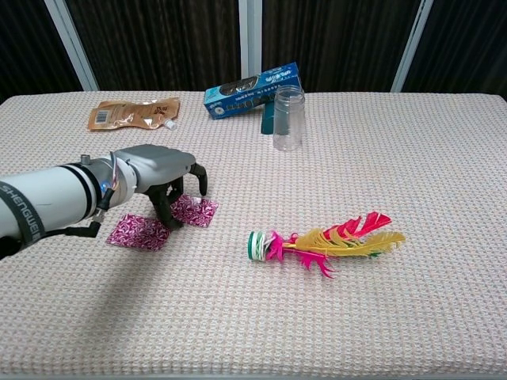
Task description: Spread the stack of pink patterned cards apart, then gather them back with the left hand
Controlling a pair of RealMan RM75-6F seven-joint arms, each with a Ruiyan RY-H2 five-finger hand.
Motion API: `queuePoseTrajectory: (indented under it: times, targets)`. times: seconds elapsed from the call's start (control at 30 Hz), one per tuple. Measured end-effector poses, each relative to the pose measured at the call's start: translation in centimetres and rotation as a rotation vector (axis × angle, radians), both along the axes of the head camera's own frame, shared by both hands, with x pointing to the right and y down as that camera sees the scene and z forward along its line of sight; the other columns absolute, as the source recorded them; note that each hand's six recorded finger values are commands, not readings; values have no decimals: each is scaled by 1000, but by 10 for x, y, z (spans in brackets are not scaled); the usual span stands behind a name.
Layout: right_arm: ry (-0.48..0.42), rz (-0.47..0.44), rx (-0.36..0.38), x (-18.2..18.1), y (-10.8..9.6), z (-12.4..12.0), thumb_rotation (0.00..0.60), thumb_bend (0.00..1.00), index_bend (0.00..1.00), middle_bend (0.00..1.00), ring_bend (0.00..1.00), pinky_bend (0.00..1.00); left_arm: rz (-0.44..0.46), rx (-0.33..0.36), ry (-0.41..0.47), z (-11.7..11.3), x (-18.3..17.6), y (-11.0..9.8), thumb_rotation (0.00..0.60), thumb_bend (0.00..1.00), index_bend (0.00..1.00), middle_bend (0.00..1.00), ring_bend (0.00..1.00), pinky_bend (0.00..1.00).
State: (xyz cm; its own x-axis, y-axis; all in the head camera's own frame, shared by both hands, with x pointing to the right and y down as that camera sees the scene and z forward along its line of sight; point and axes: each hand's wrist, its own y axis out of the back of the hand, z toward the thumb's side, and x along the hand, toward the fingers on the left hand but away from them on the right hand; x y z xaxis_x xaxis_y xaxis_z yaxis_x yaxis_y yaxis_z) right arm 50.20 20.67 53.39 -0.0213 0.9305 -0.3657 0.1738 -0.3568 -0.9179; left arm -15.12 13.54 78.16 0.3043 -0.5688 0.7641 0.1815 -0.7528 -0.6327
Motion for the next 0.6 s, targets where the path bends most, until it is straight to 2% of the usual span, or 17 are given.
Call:
queuePoseTrajectory:
  times: [0.4,0.6]
  targets:
    - [2,7,-1,3,2,-1,453,194,161,104,7,0,10,5,-25,5,1,2,600,269,357,914,952,989]
    - [2,7,-2,3,2,0,455,194,161,104,8,0,4,16,-18,4,2,1,600,269,439,919,955,990]
